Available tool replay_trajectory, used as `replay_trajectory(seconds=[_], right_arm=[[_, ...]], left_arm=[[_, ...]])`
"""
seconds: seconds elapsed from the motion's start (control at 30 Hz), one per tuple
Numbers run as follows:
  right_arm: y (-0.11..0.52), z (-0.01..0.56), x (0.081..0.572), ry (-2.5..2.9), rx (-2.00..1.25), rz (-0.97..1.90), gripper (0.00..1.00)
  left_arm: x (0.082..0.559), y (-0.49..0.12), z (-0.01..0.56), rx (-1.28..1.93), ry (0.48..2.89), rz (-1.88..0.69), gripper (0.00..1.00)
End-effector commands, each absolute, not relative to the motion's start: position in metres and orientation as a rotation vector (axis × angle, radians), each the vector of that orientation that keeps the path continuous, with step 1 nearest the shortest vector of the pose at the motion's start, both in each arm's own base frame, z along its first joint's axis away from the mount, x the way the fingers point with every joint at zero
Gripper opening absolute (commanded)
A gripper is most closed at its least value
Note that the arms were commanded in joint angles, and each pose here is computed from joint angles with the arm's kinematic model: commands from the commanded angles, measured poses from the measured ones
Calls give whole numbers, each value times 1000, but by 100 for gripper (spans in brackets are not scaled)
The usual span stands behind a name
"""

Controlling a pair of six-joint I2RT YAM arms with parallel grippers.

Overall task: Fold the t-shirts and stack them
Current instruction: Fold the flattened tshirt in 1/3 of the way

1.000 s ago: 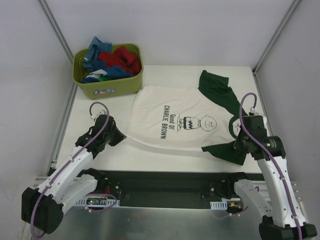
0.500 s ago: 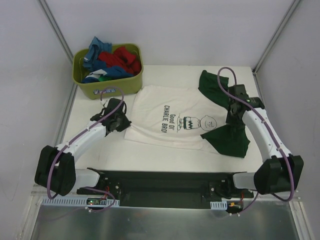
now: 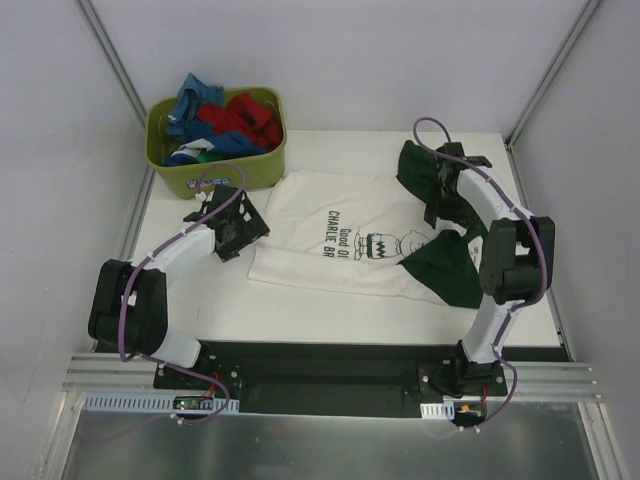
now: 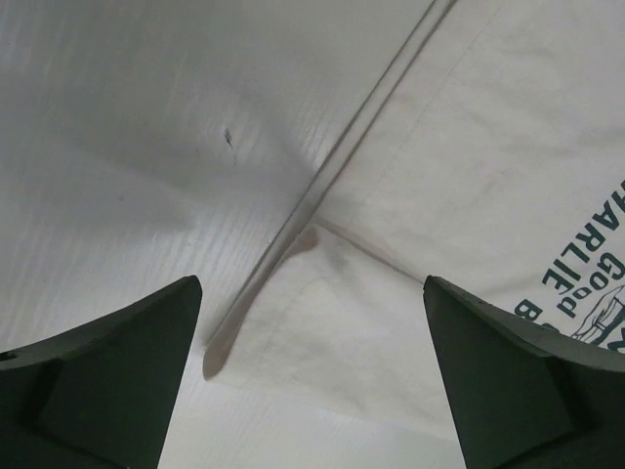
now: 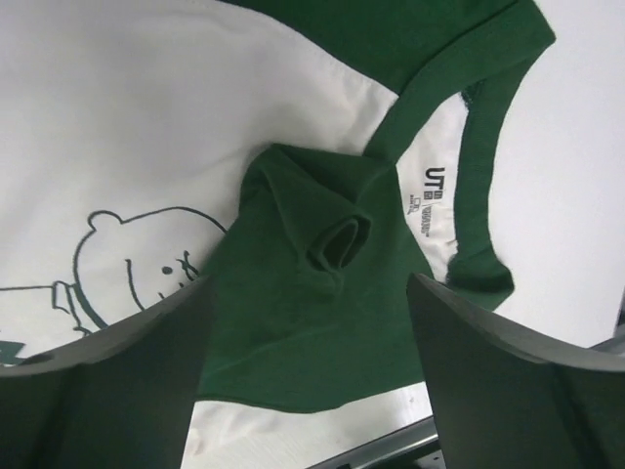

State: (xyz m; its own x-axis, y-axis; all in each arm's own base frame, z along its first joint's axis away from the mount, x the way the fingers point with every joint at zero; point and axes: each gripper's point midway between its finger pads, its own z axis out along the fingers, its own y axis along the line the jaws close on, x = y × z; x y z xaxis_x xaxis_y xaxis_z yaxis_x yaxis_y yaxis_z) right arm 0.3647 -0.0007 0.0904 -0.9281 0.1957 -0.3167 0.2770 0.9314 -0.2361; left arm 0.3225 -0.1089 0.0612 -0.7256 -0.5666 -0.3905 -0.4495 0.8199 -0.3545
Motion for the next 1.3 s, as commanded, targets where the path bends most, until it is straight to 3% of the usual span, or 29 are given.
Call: replay_trajectory(seconds=[0.0, 0.2, 0.37, 0.43, 0.57, 0.93, 1.03, 1.07, 1.17, 1.27], right_arm=[[-3, 118, 363, 2727, 410, -373, 88], [4, 131, 323, 2603, 529, -167, 91], [23, 92, 276, 2640, 574, 55, 89], [18, 86, 275, 2627, 603, 62, 85], [11, 68, 275, 2658, 654, 44, 58], [5, 35, 298, 2713, 716, 35, 46], [6, 27, 298, 2738, 734, 46, 36], [7, 26, 300, 2733, 734, 56, 28], [6, 31, 304, 2714, 730, 60, 16], [3, 41, 307, 2692, 714, 41, 13]], left_arm=[[328, -116, 101, -670, 2427, -433, 99], [302, -139, 117, -582, 2434, -621, 99], [286, -164, 113, -484, 2444, -682, 99], [284, -168, 108, -476, 2453, -705, 99], [283, -170, 92, -492, 2479, -706, 99], [287, -171, 63, -492, 2545, -664, 99], [286, -169, 58, -504, 2556, -641, 99], [285, -168, 56, -505, 2562, -639, 99], [284, -168, 53, -504, 2570, -634, 99], [285, -168, 53, -501, 2571, -630, 99]])
